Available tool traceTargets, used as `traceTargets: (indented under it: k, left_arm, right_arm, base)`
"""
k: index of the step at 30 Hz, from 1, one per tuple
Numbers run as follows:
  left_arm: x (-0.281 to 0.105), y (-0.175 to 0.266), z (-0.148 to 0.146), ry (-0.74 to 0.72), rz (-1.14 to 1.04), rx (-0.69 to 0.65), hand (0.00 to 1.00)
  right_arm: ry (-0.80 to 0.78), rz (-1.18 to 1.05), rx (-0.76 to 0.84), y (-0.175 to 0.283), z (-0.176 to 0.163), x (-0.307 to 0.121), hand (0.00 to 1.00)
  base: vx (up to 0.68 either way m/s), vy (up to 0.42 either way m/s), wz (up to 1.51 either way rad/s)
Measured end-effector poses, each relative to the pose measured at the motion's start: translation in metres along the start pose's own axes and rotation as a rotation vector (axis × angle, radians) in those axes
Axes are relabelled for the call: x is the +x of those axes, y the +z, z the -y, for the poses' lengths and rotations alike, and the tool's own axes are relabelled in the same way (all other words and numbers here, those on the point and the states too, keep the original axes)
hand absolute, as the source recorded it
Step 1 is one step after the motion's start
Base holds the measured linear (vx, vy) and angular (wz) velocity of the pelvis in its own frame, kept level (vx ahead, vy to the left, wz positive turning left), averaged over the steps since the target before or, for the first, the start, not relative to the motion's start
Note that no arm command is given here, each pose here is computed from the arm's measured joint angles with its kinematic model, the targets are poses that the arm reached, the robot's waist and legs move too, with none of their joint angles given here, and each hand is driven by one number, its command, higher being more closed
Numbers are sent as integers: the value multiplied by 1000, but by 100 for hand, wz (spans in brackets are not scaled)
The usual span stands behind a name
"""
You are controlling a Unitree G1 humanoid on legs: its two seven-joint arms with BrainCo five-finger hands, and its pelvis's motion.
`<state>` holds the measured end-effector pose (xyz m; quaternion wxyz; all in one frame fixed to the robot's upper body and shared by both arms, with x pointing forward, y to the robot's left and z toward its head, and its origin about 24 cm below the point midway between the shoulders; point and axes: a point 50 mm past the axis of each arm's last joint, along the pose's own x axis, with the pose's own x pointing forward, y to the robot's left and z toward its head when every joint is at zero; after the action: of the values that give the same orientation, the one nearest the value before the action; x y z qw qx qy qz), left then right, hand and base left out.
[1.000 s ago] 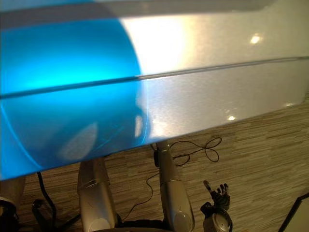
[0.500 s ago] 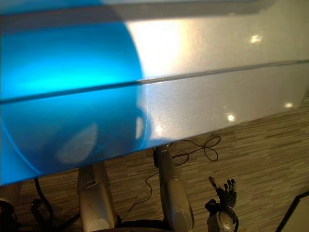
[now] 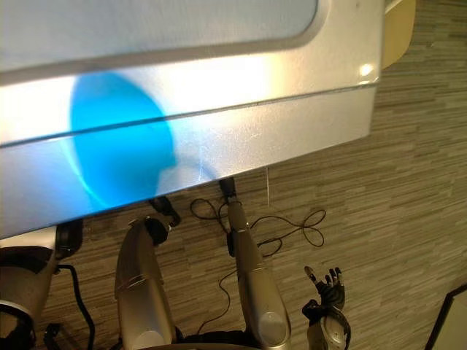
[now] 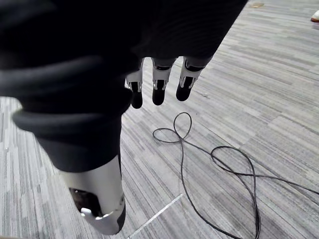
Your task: Pick up the laundry basket with both hands and put the clothes into the washing machine.
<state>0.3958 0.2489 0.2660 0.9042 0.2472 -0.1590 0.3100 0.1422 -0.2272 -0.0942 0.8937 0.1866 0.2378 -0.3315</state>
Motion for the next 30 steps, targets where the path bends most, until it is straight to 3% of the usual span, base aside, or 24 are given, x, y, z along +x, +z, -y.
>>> traceTargets:
  k: [4, 10, 14, 17, 21, 24, 25, 30]
  left_arm:
    - [-15, -33, 22, -79, -186, -196, 0]
    - [-29, -40, 44, -134, -329, -552, 0]
    - [-37, -50, 49, -111, -415, -794, 0]
    - [-40, -58, 46, -66, -448, -899, 0]
    - [-43, -69, 42, -28, -461, -843, 0]
    - [-46, -79, 34, -7, -410, -573, 0]
    - [-48, -81, 34, -4, -368, -394, 0]
    - [-61, -92, 42, -63, -326, -157, 0]
  right_arm:
    - [24, 0, 7, 4, -10, 4, 0]
    - [40, -13, 12, 6, -17, 7, 0]
    - [37, -27, 19, 3, -18, 6, 0]
    - [37, -33, 28, 1, -20, 5, 0]
    - [38, -22, 34, 4, -20, 5, 0]
    - [39, -10, 37, 5, -21, 5, 0]
    - [36, -2, 39, 6, -20, 4, 0]
    - [37, 8, 37, 7, -19, 5, 0]
  base:
    - [50, 36, 4]
    - [34, 33, 4]
    - [36, -9, 10]
    - [41, -37, 5]
    - [55, -49, 8]
    - [84, -51, 3]
    - [70, -28, 12]
    - [101, -17, 15]
